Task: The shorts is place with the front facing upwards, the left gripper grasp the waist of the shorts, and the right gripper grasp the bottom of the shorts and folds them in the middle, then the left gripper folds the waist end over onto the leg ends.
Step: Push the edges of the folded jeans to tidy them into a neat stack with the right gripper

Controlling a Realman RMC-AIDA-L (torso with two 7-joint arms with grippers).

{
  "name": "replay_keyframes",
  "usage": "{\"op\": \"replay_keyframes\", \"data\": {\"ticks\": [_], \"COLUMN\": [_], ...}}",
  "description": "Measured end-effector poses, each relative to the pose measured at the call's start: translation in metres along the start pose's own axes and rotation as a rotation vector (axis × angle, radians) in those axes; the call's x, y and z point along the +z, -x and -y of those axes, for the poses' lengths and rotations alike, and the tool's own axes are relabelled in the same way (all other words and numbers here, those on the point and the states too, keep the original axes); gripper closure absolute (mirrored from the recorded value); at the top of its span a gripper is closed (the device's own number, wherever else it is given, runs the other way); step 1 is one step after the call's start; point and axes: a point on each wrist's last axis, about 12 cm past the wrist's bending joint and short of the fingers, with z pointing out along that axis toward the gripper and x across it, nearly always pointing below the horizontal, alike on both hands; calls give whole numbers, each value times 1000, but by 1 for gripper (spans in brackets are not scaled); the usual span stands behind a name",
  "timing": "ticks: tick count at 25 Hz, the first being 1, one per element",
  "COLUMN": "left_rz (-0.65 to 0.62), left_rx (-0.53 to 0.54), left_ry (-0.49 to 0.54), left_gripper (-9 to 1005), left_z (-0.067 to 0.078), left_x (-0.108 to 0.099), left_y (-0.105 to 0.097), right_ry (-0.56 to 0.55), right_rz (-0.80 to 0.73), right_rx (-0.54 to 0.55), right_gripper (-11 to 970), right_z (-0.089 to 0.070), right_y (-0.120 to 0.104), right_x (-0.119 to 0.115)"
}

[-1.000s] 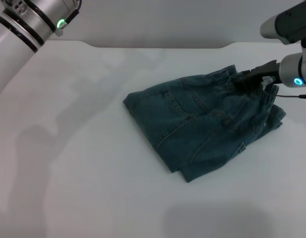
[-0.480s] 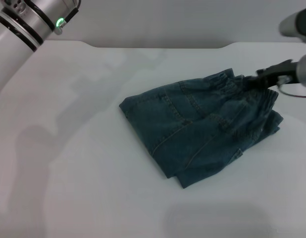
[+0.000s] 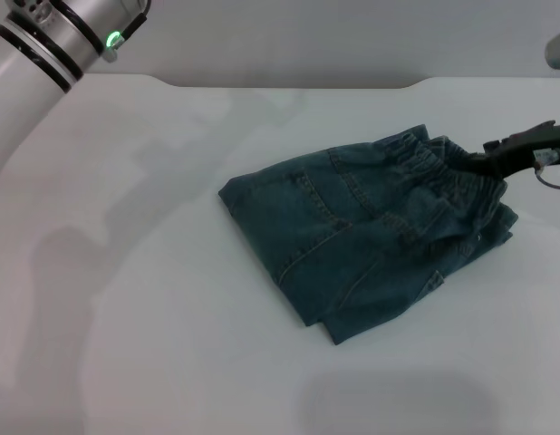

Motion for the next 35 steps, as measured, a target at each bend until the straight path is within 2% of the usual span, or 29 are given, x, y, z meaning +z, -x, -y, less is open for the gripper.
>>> {"op": "replay_keyframes", "data": {"ticks": [7,13,24,31,35], "left_rz": [4,-1,-3,-2,-1], "left_rx": [0,-2,0,2,3], "left_ry": [-9,-5,-13,-24,-22], "left_gripper": [331,331,331,331,331], "left_z": [3,3,5,7,7], "left_x": [3,3,5,6,5], "left_y": [1,1,2,2,2], "right_ry": [9,33,125,91,100], "right_rz": [-64,-78,-147,-121,-135], "right_rx": [-9,-13,-33,-2,10], "right_gripper": [619,619,619,619,619], "right_z": [-1,-3,-18,-11,-13], "right_y": [-7,-10,-8,-9,-10], "right_x": [-4,-18,-33,-37,-37]}}
